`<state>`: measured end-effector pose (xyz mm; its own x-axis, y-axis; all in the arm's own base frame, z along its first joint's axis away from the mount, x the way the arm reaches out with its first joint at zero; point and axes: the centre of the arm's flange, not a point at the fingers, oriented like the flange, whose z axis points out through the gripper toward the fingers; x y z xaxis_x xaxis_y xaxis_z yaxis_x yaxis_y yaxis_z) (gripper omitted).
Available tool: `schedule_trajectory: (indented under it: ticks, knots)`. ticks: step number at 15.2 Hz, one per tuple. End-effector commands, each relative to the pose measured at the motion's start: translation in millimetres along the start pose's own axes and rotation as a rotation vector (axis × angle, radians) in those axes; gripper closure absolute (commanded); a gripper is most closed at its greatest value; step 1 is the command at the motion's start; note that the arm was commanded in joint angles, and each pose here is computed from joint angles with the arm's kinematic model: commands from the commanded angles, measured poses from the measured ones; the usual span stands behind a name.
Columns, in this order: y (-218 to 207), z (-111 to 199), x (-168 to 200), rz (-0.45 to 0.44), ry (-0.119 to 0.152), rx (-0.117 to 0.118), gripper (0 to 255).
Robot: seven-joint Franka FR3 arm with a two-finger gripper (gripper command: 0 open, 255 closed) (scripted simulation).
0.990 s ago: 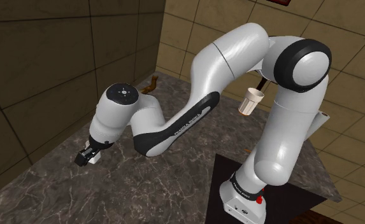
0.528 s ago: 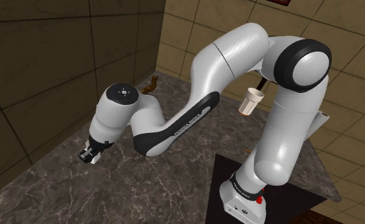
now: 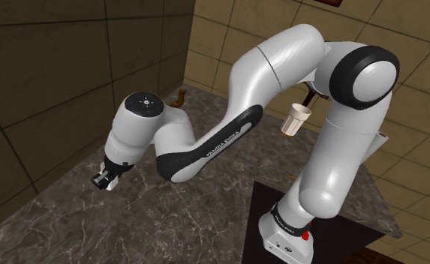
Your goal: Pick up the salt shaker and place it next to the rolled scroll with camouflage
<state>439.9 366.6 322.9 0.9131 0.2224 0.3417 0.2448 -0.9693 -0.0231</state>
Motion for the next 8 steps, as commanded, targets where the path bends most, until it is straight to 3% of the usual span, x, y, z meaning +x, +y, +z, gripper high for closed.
schedule_trajectory:
  ticks: [1, 8]
  knots:
    - [0.1, -10.4, 4.2, 0.0, 0.0, 0.0, 255]
    - [-0.8, -45.1, 16.8, 0.0, 0.0, 0.0, 255]
